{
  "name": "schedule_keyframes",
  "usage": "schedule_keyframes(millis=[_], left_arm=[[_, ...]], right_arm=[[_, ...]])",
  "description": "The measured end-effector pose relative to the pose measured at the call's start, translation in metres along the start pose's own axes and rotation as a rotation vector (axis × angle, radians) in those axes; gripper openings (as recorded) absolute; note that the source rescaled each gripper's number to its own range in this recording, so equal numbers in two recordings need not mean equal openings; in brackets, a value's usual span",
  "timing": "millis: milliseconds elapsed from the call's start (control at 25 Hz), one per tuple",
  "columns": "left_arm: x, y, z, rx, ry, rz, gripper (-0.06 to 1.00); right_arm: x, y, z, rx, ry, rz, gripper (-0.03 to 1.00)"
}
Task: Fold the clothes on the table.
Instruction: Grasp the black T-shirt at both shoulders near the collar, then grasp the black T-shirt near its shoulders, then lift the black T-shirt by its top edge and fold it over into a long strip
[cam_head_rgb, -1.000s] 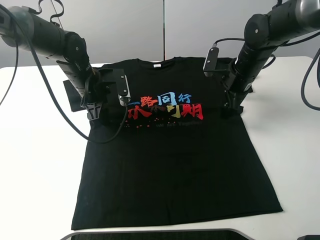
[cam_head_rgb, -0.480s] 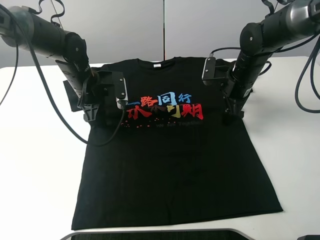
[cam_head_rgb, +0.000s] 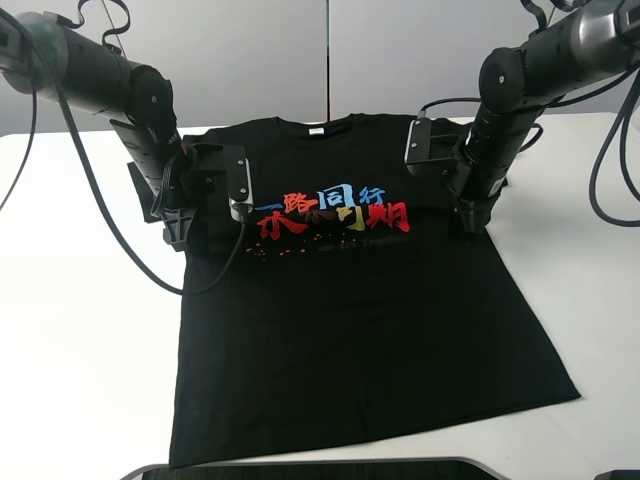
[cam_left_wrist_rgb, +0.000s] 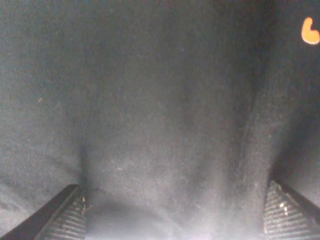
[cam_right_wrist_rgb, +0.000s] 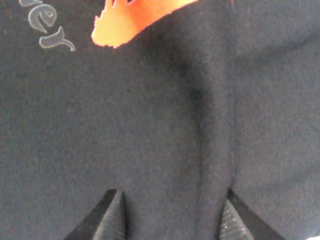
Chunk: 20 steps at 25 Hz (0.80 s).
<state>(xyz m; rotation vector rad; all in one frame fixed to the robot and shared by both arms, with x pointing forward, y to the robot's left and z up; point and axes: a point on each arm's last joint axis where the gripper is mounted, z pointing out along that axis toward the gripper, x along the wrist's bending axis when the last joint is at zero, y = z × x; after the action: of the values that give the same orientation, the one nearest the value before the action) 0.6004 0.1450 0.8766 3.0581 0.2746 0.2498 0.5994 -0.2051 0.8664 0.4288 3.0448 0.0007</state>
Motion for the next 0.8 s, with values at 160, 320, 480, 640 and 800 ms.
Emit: schedule_keyframes(millis=[160, 320, 480, 640, 800], left_arm=[[-0.0014, 0.0003, 0.0000, -0.004, -0.015, -0.009, 1.00], [-0.0045, 0.0008, -0.0001, -0.009, -0.049, -0.004, 0.90], [-0.0068, 0.0001, -0.0002, -0.001, -0.074, -0.003, 0.56], [-0.0075, -0.0003, -0.0002, 0.003, -0.082, -0.004, 0.31], [-0.0076, -0.0003, -0.0003, 0.003, -0.083, -0.004, 0.28]], right_arm=[[-0.0001, -0.0001, 0.0000, 0.001, -0.001, -0.002, 0.45], [-0.0001, -0.0001, 0.0000, 0.001, -0.001, -0.002, 0.45], [-0.0002, 0.0000, 0.0000, 0.000, -0.002, -0.002, 0.45], [-0.0002, 0.0000, 0.0000, 0.000, -0.002, -0.002, 0.45], [-0.0002, 0.0000, 0.0000, 0.000, -0.002, -0.002, 0.45]])
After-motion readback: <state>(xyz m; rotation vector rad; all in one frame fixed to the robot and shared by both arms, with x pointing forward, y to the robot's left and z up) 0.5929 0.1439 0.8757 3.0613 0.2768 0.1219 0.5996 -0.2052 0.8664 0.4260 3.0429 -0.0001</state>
